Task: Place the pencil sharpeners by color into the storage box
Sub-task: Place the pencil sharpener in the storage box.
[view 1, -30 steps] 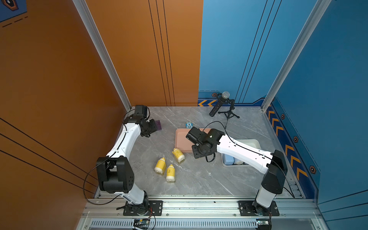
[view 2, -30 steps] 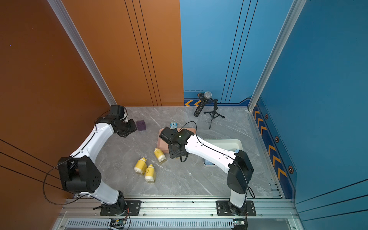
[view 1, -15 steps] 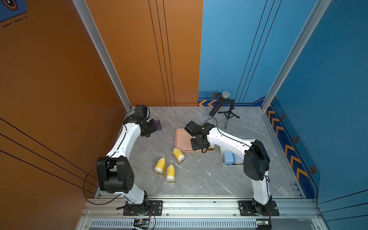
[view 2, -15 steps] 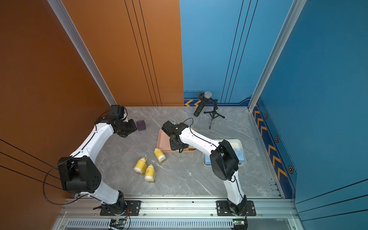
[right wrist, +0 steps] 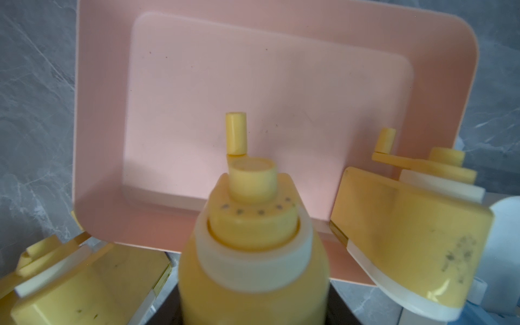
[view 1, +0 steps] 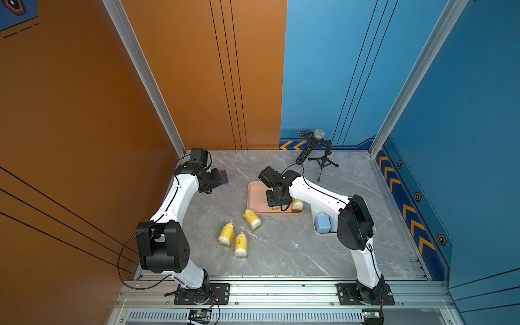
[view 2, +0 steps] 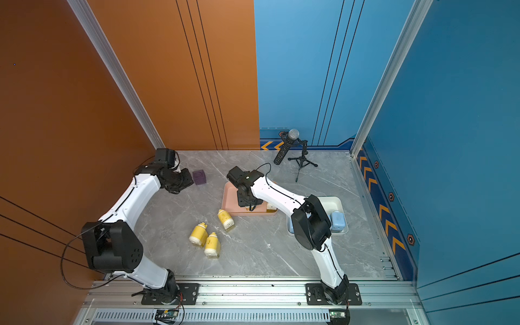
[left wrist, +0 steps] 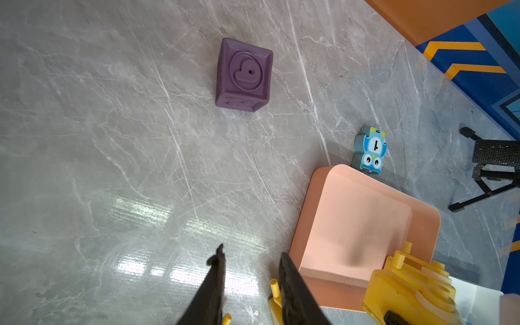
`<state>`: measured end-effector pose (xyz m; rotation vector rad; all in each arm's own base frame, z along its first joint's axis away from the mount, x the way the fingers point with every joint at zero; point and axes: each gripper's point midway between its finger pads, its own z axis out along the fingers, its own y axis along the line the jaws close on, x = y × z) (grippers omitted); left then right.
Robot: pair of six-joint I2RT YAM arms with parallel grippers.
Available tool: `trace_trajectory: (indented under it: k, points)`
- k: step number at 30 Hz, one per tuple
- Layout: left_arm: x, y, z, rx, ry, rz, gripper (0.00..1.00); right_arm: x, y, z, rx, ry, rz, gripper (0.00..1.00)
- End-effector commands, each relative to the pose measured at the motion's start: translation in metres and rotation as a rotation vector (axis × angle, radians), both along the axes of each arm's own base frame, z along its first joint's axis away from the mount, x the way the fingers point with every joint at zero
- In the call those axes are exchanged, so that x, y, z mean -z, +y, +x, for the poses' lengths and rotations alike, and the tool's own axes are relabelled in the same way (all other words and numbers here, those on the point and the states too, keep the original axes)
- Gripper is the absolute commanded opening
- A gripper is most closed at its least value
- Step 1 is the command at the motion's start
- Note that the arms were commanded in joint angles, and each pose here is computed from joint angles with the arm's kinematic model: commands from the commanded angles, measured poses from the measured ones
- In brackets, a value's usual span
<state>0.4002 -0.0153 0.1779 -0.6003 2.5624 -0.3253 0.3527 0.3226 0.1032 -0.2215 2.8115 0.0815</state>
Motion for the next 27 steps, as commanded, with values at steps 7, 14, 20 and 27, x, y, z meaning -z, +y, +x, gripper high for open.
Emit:
trace_trajectory:
  k: [7,14,20,27]
  points:
    - [0.0,0.002,-0.004,-0.009,0.003,-0.008,0.33,0.006,-0.012,0.023,0.114,-0.002,0.016,0.35]
    - [0.0,0.002,-0.004,-0.008,0.002,-0.009,0.34,0.016,-0.023,0.025,0.149,0.023,0.003,0.35]
    - [0.001,0.002,-0.004,-0.007,0.003,-0.012,0.33,0.018,-0.033,0.022,0.163,0.029,-0.014,0.35]
    - [0.0,0.002,-0.004,-0.008,0.004,-0.013,0.34,0.017,-0.043,0.018,0.173,0.031,-0.029,0.35]
